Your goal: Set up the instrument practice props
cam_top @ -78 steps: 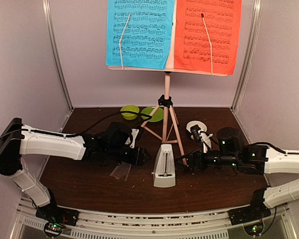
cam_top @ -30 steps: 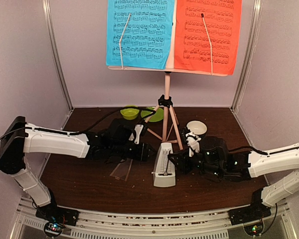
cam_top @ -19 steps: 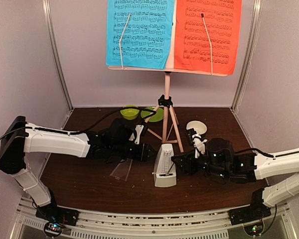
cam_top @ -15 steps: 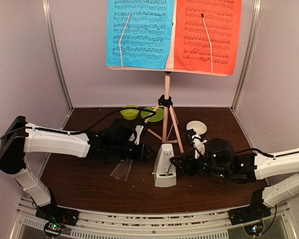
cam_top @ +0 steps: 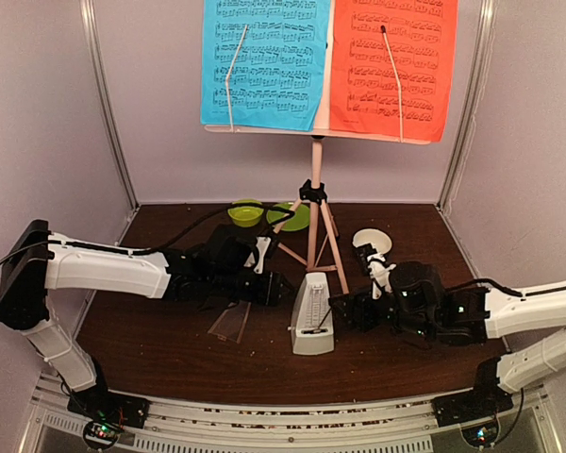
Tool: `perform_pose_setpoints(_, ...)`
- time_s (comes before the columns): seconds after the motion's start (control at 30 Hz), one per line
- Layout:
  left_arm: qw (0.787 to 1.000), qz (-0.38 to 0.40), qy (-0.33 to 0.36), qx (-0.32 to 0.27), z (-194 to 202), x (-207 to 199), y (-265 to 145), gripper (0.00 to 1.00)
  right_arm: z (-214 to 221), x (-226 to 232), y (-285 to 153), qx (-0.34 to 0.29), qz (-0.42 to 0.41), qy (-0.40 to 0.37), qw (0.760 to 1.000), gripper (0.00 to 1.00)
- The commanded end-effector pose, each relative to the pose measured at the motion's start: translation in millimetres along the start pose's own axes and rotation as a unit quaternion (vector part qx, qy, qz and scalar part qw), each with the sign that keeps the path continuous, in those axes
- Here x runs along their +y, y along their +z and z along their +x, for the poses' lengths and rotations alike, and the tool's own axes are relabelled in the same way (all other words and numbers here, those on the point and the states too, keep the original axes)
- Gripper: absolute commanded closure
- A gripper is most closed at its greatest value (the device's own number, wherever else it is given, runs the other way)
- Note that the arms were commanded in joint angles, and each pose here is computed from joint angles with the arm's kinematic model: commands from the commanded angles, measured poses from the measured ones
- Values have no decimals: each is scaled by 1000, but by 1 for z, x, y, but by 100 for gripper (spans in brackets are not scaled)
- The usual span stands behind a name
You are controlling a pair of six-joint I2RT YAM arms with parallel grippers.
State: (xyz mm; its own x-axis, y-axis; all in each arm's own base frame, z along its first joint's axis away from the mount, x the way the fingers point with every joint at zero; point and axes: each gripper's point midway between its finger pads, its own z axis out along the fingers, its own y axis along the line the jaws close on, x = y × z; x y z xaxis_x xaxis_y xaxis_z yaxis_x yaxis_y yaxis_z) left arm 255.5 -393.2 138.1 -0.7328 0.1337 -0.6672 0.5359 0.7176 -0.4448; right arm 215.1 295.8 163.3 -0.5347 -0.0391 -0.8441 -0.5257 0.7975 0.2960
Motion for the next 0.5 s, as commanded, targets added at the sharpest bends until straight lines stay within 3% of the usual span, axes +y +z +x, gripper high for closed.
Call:
perform_pose_setpoints(0.0,1000,0,5,-23,-15,-5,-8,56,1,-29,-12,-10,47,15,999,32)
perform_pose_setpoints(0.27,999,-13,-10,-30,-16,11,-16,56,27,-80,-29,10,102,28,994,31)
perform_pose_setpoints(0.47,998,-29,-26,-42,-18,32,-30,55,20,-101,-46,2,118,50,992,26)
